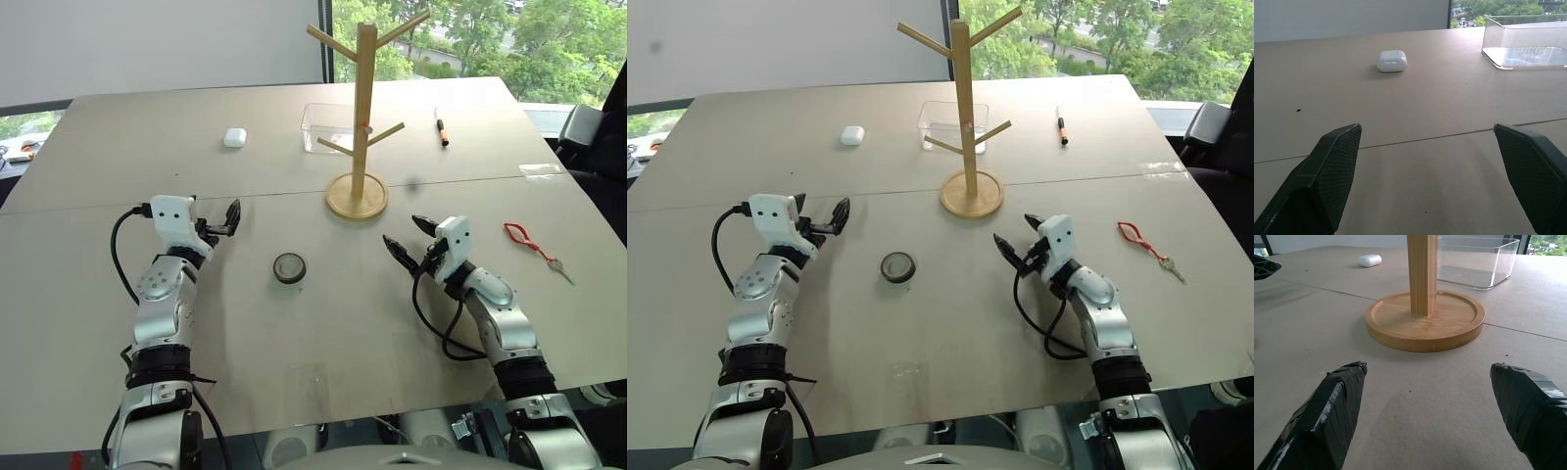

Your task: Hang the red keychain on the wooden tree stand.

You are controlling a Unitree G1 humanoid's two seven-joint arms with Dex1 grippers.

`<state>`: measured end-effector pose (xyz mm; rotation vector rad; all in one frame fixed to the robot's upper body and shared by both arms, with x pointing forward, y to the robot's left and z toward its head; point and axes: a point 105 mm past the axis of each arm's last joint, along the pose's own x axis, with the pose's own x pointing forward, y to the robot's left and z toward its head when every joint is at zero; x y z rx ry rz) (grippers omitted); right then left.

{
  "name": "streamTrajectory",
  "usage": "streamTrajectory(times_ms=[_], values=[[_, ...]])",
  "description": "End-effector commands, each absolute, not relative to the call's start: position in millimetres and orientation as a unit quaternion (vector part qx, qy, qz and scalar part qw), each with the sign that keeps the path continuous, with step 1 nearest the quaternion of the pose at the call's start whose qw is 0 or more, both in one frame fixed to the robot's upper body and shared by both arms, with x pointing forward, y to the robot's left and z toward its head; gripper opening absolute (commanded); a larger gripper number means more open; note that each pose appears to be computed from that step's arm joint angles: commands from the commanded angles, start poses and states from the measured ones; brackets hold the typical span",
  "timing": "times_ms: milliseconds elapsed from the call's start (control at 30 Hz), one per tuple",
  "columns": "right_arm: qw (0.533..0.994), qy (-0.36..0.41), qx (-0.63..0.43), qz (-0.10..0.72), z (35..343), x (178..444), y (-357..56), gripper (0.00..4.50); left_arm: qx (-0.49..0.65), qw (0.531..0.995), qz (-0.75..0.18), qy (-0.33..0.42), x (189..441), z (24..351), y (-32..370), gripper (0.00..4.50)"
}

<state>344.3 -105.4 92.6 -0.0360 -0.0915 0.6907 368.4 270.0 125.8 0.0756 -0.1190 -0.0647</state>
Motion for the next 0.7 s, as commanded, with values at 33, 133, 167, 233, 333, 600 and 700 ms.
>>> streamTrajectory(times_ms=[33, 133, 167, 233, 333, 600, 700], values=[[0.937, -0.075, -0.023, 0.341, 110.9, 346.8, -107.0, 4.34, 0.044, 0.995, -0.029, -0.083, 367.1, 137.4, 273.5, 4.50], [0.938, -0.077, -0.024, 0.338, 113.4, 349.2, -110.2, 4.34, 0.035, 0.995, -0.032, -0.083, 368.7, 136.5, 270.6, 4.50], [0.938, -0.077, -0.025, 0.338, 113.5, 349.4, -110.9, 4.34, 0.035, 0.995, -0.032, -0.083, 369.0, 136.8, 270.3, 4.50], [0.938, -0.077, -0.026, 0.337, 113.8, 349.8, -111.9, 4.34, 0.036, 0.995, -0.033, -0.083, 369.4, 137.1, 269.9, 4.50], [0.938, -0.077, -0.027, 0.337, 113.7, 349.4, -112.7, 4.34, 0.036, 0.995, -0.034, -0.083, 368.9, 137.4, 270.4, 4.50], [0.939, -0.077, -0.028, 0.335, 113.9, 350.0, -114.7, 4.34, 0.036, 0.995, -0.037, -0.083, 368.7, 138.0, 269.6, 4.50], [0.939, -0.077, -0.028, 0.335, 113.8, 349.3, -114.8, 4.34, 0.037, 0.995, -0.038, -0.083, 368.2, 138.2, 269.5, 4.50]])
